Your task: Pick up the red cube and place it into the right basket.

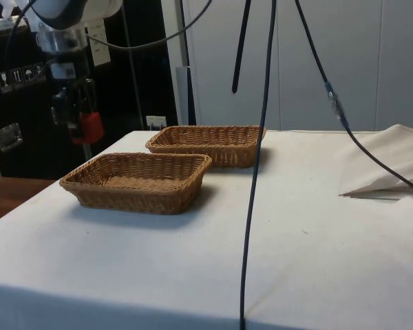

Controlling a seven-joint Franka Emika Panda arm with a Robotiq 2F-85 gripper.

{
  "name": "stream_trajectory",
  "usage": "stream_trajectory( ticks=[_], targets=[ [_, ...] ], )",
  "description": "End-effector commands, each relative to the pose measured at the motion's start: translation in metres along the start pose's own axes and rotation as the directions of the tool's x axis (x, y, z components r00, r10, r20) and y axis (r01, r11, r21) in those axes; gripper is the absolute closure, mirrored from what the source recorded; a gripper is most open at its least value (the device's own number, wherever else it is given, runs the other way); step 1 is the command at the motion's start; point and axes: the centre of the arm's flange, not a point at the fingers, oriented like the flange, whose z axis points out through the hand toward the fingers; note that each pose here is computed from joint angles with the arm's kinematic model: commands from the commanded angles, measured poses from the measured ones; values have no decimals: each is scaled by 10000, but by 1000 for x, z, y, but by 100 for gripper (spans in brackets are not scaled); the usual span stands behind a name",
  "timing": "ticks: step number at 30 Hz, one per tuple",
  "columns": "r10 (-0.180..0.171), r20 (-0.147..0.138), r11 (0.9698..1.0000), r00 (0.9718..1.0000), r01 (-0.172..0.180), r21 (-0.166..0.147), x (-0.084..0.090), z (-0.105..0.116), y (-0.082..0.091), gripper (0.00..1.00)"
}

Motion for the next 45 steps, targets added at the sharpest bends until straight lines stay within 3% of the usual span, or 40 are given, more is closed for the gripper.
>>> stream_trajectory(
  ticks=[1, 2, 3, 4, 11, 12, 13, 18, 20, 21, 22, 29, 30, 31, 38, 39, 40, 45],
  targets=[
    [-2, -176, 9999, 9998, 4, 110, -4, -5, 0, 97],
    [16, -189, 9999, 9998, -13, 169, -4, -5, 0, 97],
    [32, -29, 10000, 10000, -32, 87, 0, -1, 0, 97],
    [29, -194, 9998, 9998, -25, 204, -5, -5, 0, 97],
    [115, -320, 9986, 9994, -98, 522, -7, -6, 1, 97],
    [103, -136, 9991, 9999, -97, 420, -3, -2, 2, 97],
    [123, -339, 9984, 9993, -104, 554, -7, -5, 1, 97],
    [143, -358, 9977, 9993, -118, 672, -9, -6, 4, 97],
    [151, -345, 9977, 9993, -128, 672, -10, -5, 5, 97],
    [153, -180, 9980, 9997, -142, 616, -5, -2, 5, 97],
    [150, -344, 9977, 9993, -126, 670, -11, -6, 6, 97],
    [128, -278, 9981, 9995, -111, 606, -17, -5, 12, 97],
    [144, -132, 9980, 9998, -135, 617, -12, -2, 13, 97],
    [129, -267, 9982, 9996, -113, 593, -17, -5, 13, 97],
    [131, -231, 9983, 9996, -117, 567, -20, -5, 16, 97],
    [139, -103, 9982, 9999, -132, 581, -13, -1, 16, 97],
    [133, -223, 9983, 9997, -120, 564, -20, -5, 17, 97],
    [149, -196, 9980, 9997, -136, 619, -23, -5, 22, 97]
  ],
)
